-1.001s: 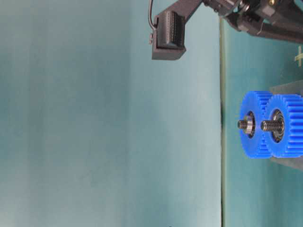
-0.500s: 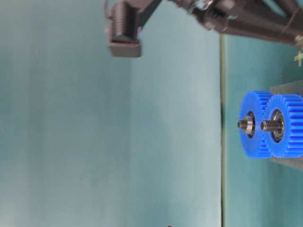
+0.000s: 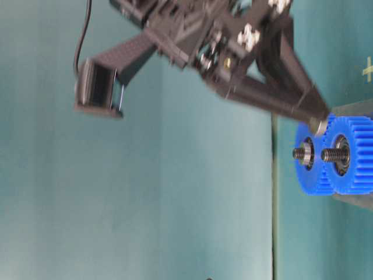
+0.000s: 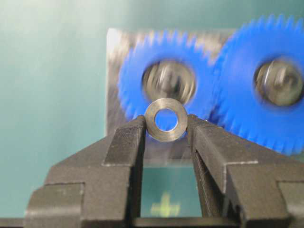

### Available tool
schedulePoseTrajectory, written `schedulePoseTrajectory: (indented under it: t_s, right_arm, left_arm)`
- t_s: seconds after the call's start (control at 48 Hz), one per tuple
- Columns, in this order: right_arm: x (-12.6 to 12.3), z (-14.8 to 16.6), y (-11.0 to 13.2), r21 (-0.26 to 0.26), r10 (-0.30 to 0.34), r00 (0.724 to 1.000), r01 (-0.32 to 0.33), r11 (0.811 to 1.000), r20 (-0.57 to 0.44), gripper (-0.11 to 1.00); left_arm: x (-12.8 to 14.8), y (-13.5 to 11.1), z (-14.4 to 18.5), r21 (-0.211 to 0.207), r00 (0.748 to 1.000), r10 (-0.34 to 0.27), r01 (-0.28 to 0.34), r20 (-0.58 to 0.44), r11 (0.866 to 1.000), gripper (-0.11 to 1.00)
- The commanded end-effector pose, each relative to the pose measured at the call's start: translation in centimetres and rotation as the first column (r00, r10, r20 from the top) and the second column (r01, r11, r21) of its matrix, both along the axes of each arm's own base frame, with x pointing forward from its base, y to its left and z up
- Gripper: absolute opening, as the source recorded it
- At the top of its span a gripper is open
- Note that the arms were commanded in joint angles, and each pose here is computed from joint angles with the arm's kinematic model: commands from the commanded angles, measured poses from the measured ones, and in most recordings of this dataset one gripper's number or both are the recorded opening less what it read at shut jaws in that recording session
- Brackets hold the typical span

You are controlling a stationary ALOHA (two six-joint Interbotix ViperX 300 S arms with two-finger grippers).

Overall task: Insert the washer onto the shaft.
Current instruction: 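Carry the washer with the right gripper over the lower blue gear's shaft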

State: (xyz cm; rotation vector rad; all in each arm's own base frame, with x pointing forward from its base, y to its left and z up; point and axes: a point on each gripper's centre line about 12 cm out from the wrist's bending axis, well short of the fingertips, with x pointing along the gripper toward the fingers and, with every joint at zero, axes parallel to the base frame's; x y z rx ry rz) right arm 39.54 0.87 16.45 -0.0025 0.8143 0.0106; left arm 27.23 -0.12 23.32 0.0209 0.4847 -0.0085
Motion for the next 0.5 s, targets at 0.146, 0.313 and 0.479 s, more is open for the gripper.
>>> schedulePoseTrajectory:
  t_s: [0.146, 0.313, 0.479]
  right_arm:
    - [1.5, 1.0, -0.2, -0.015, 0.011, 0.999, -0.010, 1.000, 0.041, 0.32]
    - [1.9, 0.9, -0.3, -0.017, 0.010, 0.999, -0.010, 1.000, 0.041, 0.32]
    - [2.0, 0.8, -0.3, -0.017, 0.010, 0.999, -0.010, 1.000, 0.040, 0.32]
  left_arm:
    - [0.4, -0.3, 1.2, 0.003, 0.999, -0.012, 0.012, 0.038, 1.000, 0.00]
    - [0.4, -0.3, 1.2, 0.003, 0.999, -0.014, 0.014, 0.038, 1.000, 0.00]
    - [0.4, -0.3, 1.2, 0.003, 0.999, -0.014, 0.014, 0.038, 1.000, 0.00]
